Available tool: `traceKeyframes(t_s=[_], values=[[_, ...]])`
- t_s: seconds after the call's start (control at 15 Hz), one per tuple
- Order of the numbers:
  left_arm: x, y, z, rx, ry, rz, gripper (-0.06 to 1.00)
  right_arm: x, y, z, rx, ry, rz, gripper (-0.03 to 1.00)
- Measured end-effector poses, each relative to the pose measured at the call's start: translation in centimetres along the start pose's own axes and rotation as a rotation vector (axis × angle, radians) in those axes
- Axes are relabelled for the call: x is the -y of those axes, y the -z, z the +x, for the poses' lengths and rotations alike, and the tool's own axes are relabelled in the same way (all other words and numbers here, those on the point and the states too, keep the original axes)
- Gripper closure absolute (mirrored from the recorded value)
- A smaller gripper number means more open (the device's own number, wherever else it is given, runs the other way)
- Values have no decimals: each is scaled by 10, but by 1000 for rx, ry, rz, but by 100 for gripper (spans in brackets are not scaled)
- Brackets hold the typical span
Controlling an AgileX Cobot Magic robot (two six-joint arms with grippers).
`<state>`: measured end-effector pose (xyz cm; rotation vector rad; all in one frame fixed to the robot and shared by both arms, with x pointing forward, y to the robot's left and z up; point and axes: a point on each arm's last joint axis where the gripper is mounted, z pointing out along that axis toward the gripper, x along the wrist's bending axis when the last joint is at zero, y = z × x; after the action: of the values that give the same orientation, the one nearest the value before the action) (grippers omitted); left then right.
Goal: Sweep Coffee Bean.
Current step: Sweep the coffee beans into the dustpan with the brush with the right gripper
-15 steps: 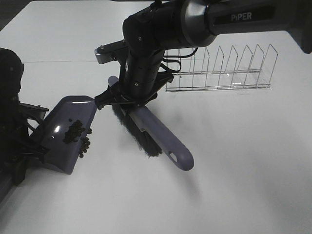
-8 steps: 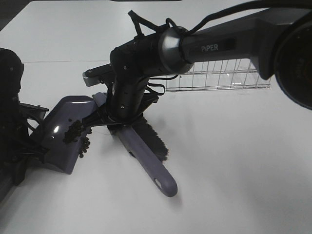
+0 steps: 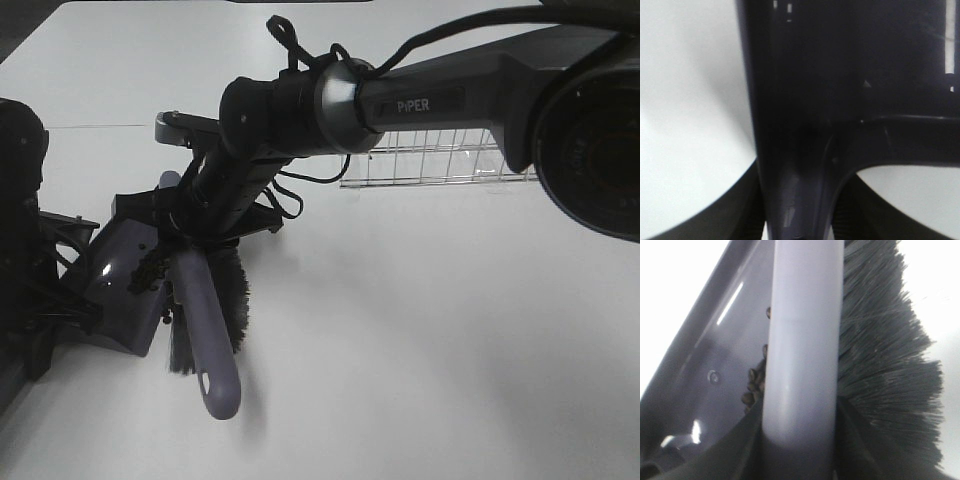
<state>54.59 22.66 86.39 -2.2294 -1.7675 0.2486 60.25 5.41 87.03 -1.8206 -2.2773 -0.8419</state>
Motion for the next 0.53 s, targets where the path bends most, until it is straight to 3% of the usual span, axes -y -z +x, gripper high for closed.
traceKeyframes(t_s=[0.53], values=[[0,0,0,2,8,1,61,-12,-6,-3,-198,-133,-27,66]])
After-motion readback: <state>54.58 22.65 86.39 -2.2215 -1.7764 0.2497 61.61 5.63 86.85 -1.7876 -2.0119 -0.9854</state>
